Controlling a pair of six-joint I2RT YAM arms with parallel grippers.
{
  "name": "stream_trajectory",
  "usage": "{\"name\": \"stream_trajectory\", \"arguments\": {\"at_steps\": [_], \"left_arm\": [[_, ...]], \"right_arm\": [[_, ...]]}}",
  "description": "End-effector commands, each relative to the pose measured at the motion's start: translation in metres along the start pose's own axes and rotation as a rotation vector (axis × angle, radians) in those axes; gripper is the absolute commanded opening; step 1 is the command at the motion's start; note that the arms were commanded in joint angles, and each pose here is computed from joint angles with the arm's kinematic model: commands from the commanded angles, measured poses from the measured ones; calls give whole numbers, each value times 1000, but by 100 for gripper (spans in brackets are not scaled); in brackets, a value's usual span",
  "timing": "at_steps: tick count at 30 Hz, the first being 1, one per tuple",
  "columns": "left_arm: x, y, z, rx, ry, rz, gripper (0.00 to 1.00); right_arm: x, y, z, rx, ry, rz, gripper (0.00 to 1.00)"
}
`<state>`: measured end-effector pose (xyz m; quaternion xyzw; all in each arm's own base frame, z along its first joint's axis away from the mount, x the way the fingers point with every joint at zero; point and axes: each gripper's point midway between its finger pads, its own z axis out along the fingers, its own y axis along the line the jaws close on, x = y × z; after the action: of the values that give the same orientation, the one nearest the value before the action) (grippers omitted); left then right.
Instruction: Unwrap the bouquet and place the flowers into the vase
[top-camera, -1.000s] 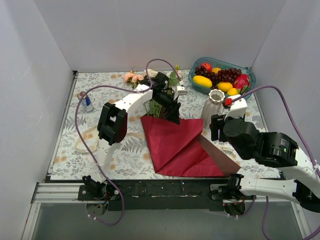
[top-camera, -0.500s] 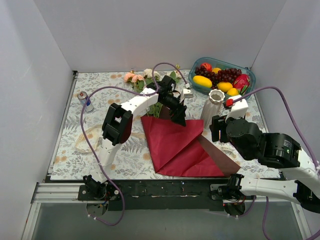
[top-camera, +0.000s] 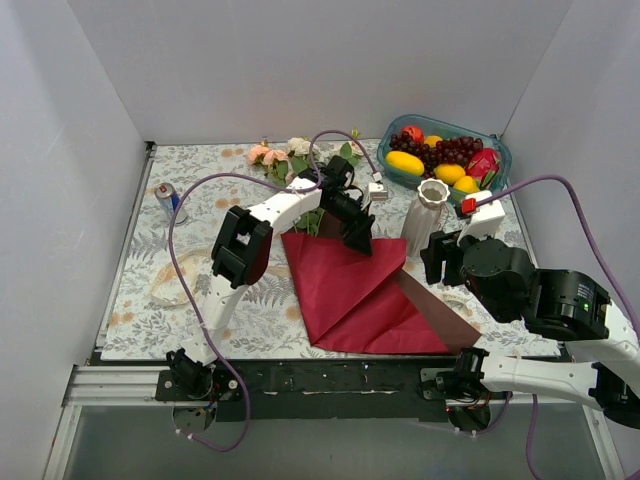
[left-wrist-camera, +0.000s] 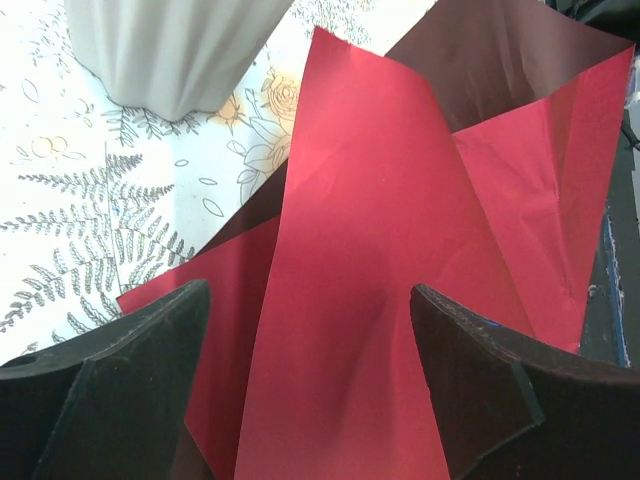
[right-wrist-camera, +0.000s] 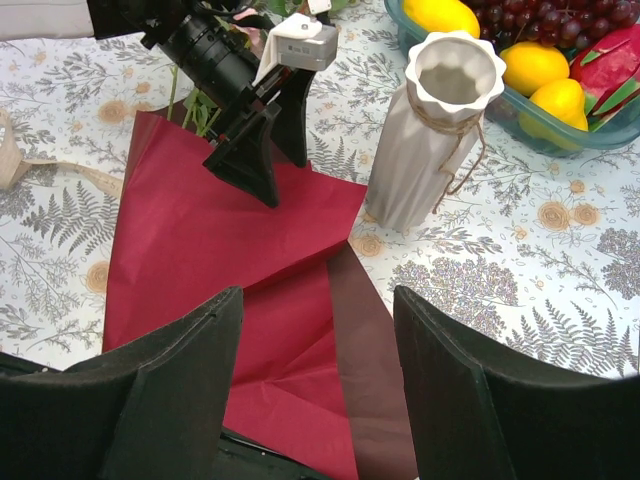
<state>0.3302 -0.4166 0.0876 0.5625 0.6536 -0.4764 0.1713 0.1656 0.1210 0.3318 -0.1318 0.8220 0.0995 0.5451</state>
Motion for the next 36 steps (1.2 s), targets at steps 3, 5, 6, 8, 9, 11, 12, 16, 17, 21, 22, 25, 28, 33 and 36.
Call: {"name": "stream_trajectory", "arguments": {"at_steps": [3, 5, 6, 8, 9, 11, 12, 16, 17, 21, 22, 25, 28, 33, 36], "left_arm": [[-7, -19, -5, 67, -5, 57, 75], [-9, -20, -4, 71, -11, 63, 69], [-11, -20, -5, 70, -15, 64, 65], [-14, -19, -5, 69, -19, 68, 57], [-14, -19, -6, 68, -17, 65, 47], [-15, -20, -7, 63, -11, 70, 38], [-15, -21, -9, 62, -5, 64, 29], [-16, -24, -14, 53, 10, 110, 11], [-15, -24, -15, 50, 16, 117, 9], [-15, -30, -22, 36, 39, 128, 5], [-18, -32, -25, 35, 37, 132, 5], [-34, -47, -39, 23, 27, 164, 5], [-50, -64, -56, 10, 10, 204, 5], [-80, -104, -98, -43, -30, 284, 5], [-85, -123, -119, -85, -35, 320, 6]], "right_arm": [[-13, 4, -1, -16, -52, 36, 69], [-13, 4, -1, -19, -51, 38, 68], [-13, 5, -1, -20, -50, 41, 68], [-11, 5, 0, -22, -46, 39, 68], [-10, 5, 0, -22, -42, 37, 68], [-9, 5, 1, -23, -41, 34, 68], [-9, 6, 1, -24, -40, 36, 68], [-8, 9, 3, -29, -39, 31, 67], [-8, 9, 3, -29, -39, 31, 67], [-10, 11, 4, -34, -44, 29, 67], [-11, 12, 3, -38, -48, 32, 67], [-12, 13, 4, -41, -50, 24, 67], [-15, 14, 3, -47, -55, 20, 67], [-21, 15, 1, -61, -71, 23, 67], [-22, 16, 1, -69, -77, 24, 67]]}}
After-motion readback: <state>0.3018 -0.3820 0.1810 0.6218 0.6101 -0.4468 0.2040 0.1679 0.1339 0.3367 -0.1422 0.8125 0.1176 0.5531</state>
